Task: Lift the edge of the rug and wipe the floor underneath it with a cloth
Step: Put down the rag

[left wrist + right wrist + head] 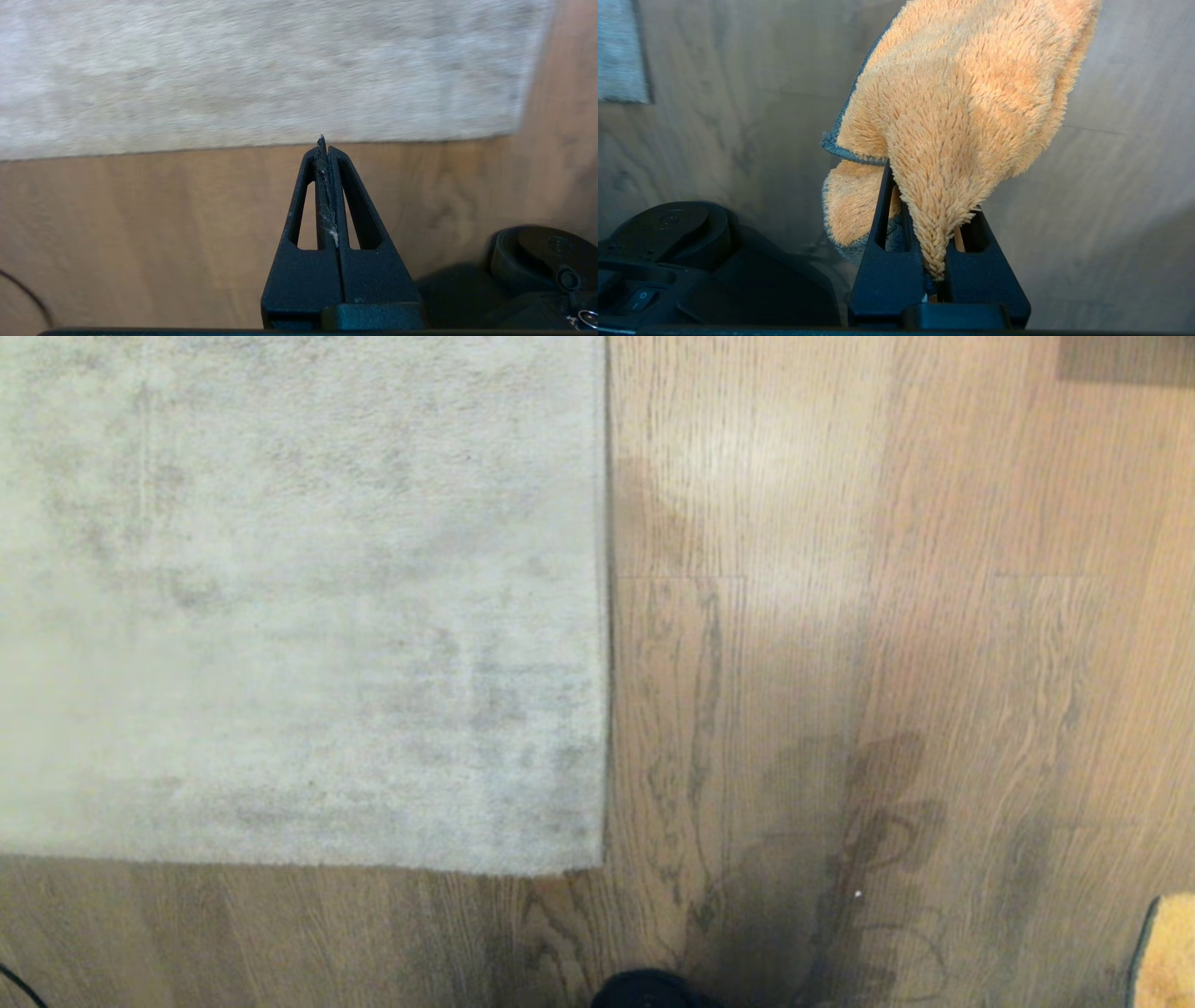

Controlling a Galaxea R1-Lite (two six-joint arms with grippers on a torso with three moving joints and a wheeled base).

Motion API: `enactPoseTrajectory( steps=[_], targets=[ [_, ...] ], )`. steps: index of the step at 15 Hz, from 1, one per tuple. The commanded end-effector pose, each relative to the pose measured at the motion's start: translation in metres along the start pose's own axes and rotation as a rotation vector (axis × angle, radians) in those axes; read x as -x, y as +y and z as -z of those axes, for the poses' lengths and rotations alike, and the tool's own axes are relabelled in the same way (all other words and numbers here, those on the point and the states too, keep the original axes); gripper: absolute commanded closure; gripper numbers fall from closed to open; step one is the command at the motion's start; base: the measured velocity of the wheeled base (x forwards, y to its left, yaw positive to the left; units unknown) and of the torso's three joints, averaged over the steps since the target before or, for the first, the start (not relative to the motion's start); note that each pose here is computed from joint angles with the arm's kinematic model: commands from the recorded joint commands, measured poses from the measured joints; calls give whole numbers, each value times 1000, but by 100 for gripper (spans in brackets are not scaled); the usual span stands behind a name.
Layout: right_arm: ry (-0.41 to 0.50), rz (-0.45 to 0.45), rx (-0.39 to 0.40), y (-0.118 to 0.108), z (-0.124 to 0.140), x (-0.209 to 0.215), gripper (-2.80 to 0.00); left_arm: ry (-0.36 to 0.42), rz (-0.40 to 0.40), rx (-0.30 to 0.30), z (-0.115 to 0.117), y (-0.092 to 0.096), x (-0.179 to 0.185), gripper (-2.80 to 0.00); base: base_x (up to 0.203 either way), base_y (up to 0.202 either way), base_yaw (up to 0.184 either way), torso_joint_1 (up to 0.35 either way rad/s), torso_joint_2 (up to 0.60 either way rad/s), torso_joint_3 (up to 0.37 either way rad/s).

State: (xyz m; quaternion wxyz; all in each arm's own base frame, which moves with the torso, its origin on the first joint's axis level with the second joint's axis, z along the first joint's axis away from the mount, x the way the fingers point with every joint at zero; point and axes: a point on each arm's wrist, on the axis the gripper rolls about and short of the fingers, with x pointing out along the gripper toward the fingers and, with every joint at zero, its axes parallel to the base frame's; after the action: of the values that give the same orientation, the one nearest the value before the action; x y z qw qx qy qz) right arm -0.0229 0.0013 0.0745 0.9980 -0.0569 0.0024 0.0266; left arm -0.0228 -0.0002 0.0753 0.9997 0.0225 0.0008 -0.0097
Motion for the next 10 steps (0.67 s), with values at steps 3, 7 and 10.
enactPoseTrajectory(
  steps=[3, 7, 10],
  targets=[
    [1, -1, 1, 0, 0, 0, 0, -1, 1, 1, 0, 0, 0, 0, 0, -195, 2, 1, 2, 4],
    [1, 0, 1, 0, 0, 0, 0, -1, -1, 7, 0, 0, 0, 0, 0, -194, 1, 1, 2, 1],
    [1, -1, 1, 0, 0, 0, 0, -1, -1, 7, 0, 0, 0, 0, 0, -195, 0, 2, 1, 3]
  ],
)
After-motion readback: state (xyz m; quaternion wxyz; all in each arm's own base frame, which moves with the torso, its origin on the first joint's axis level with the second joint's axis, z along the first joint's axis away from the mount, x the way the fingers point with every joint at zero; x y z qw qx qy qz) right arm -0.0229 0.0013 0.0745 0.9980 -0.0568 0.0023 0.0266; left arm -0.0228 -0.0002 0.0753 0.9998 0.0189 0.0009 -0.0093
